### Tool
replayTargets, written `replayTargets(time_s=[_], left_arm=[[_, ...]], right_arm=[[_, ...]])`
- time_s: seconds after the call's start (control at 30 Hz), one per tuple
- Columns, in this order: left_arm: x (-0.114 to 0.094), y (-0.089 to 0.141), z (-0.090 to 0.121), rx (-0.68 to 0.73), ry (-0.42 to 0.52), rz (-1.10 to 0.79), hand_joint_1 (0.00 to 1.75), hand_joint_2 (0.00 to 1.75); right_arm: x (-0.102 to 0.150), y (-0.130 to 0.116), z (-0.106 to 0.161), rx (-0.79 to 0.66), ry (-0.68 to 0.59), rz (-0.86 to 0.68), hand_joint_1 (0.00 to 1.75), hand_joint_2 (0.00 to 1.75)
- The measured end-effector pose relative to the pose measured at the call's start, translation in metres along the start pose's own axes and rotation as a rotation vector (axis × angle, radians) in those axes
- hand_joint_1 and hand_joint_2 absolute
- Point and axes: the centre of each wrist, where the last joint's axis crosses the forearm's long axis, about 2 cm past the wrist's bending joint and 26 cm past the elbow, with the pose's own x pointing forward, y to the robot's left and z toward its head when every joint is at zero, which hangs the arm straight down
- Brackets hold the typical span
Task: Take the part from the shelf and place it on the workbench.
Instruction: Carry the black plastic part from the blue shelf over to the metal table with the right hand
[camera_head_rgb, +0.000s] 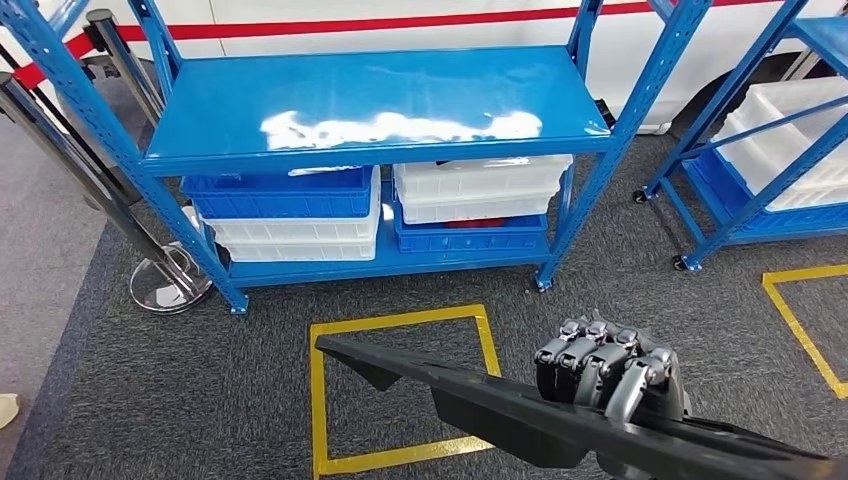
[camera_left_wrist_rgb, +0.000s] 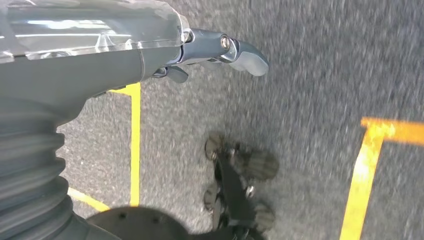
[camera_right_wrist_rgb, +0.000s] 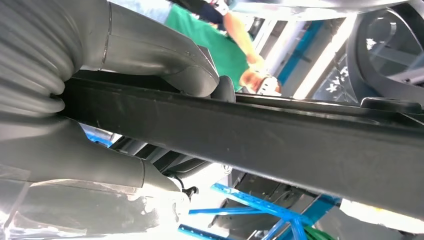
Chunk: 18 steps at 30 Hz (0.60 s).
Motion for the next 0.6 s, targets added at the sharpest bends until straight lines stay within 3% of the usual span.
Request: replayTargets(time_s=[0.6], left_arm=[[0.003,0.002,-0.001,0.034,0.013,-0.001,0.00,1.75]], right_arm=[[-0.025,0.020,-0.021,0.027,0.027,-0.035,1.69,1.75]])
